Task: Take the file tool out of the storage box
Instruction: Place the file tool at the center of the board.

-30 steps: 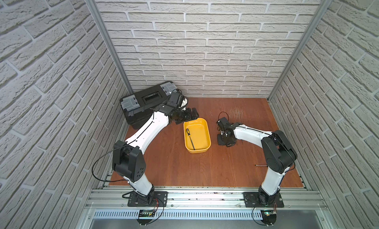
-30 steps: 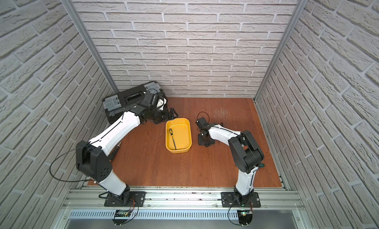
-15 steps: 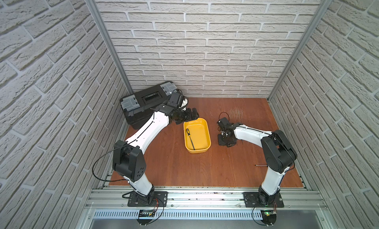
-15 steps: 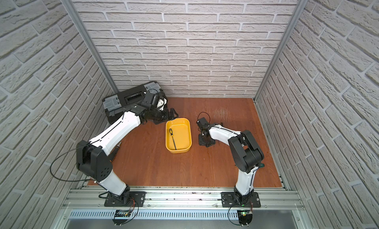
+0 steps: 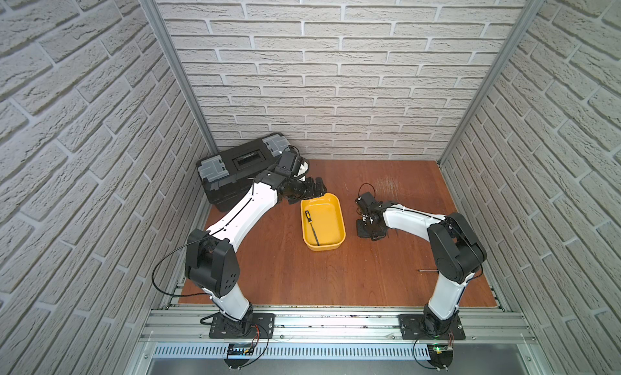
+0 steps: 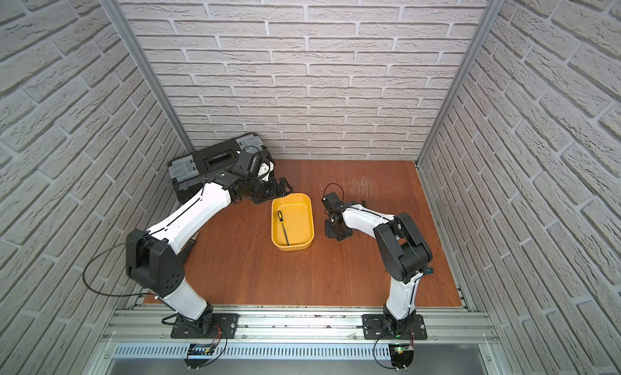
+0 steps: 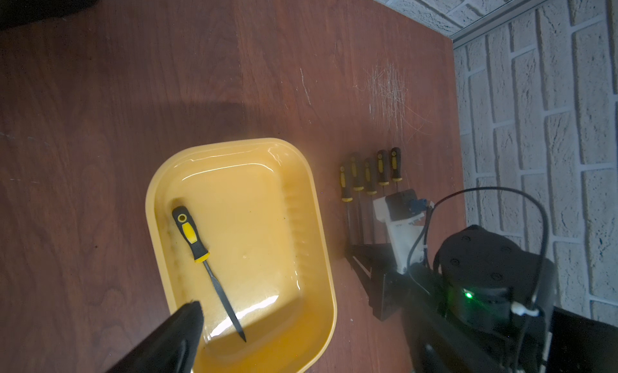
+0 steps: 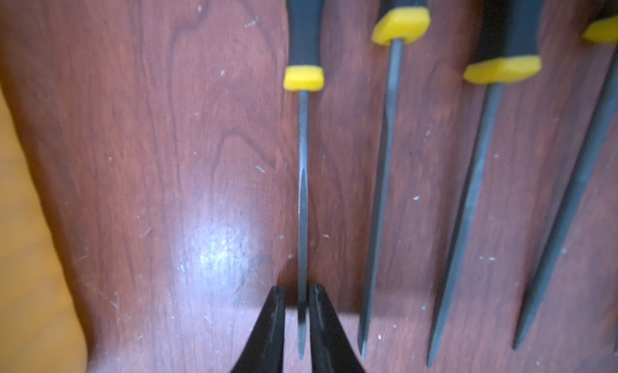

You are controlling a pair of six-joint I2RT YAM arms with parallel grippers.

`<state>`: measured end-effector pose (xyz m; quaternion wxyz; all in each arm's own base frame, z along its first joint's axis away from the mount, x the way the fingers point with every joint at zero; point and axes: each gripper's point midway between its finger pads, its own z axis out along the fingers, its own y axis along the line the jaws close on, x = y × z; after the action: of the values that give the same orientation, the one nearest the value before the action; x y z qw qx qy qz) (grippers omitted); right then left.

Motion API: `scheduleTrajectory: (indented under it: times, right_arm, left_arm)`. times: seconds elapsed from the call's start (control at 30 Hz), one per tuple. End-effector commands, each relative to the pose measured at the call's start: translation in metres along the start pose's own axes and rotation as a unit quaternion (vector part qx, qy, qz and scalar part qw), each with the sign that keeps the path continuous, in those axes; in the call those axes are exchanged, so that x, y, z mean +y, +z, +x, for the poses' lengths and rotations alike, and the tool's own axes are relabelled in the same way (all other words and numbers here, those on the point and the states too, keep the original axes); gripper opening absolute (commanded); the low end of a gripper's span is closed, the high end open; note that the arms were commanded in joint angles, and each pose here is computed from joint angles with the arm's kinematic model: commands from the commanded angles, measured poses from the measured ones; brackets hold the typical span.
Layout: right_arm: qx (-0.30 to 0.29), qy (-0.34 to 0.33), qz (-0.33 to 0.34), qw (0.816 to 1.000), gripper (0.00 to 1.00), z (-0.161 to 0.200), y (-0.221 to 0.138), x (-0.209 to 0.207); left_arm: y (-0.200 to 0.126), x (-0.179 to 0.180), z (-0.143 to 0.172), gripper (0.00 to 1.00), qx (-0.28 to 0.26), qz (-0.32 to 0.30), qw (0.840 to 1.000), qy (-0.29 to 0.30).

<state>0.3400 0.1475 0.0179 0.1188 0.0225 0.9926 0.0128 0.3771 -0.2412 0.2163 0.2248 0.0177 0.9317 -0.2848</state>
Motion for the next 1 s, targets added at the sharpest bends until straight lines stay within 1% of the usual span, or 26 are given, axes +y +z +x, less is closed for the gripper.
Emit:
scheduleTrajectory:
  times: [0.0, 0.23, 0.37, 0.43, 0.5, 0.67, 0.73, 0.8, 0.97]
  right_arm:
    - [-0.001, -0.004, 0.002, 1.000, 0.23, -0.003, 0.001, 0.000]
    - [-0.037, -0.020, -0.022, 0.999, 0.37, -0.013, -0.024, 0.005]
    - [-0.062, -0.033, -0.032, 0.997, 0.41, -0.016, -0.046, 0.004]
    - [-0.069, -0.038, -0.041, 0.996, 0.46, -0.016, -0.058, 0.005]
    - [-0.077, -0.043, -0.055, 0.995, 0.53, -0.015, -0.069, 0.007]
    - [-0.101, -0.056, -0.108, 0.987, 0.83, -0.013, -0.095, 0.019]
    - [-0.108, -0.062, -0.126, 0.984, 0.91, -0.012, -0.104, 0.023]
    - [-0.113, -0.066, -0.144, 0.981, 0.99, -0.011, -0.111, 0.027]
    - [-0.130, -0.077, -0.203, 0.968, 1.00, -0.009, -0.133, 0.038]
  left_arm:
    - [0.005, 0.003, 0.005, 0.98, 0.011, -0.010, 1.000, 0.003]
    - [0.008, 0.005, 0.013, 0.98, 0.021, -0.045, 0.999, 0.007]
    - [0.018, 0.005, 0.020, 0.97, 0.031, -0.086, 0.996, 0.015]
    - [0.023, 0.007, 0.022, 0.96, 0.031, -0.109, 0.993, 0.017]
    - [0.028, 0.009, 0.025, 0.95, 0.032, -0.127, 0.991, 0.014]
    - [0.041, 0.025, 0.033, 0.88, 0.036, -0.190, 0.981, -0.008]
    - [0.048, 0.028, 0.036, 0.86, 0.038, -0.201, 0.979, -0.015]
    - [0.053, 0.033, 0.037, 0.86, 0.035, -0.228, 0.973, -0.013]
    - [0.064, 0.048, 0.038, 0.80, 0.031, -0.290, 0.956, -0.024]
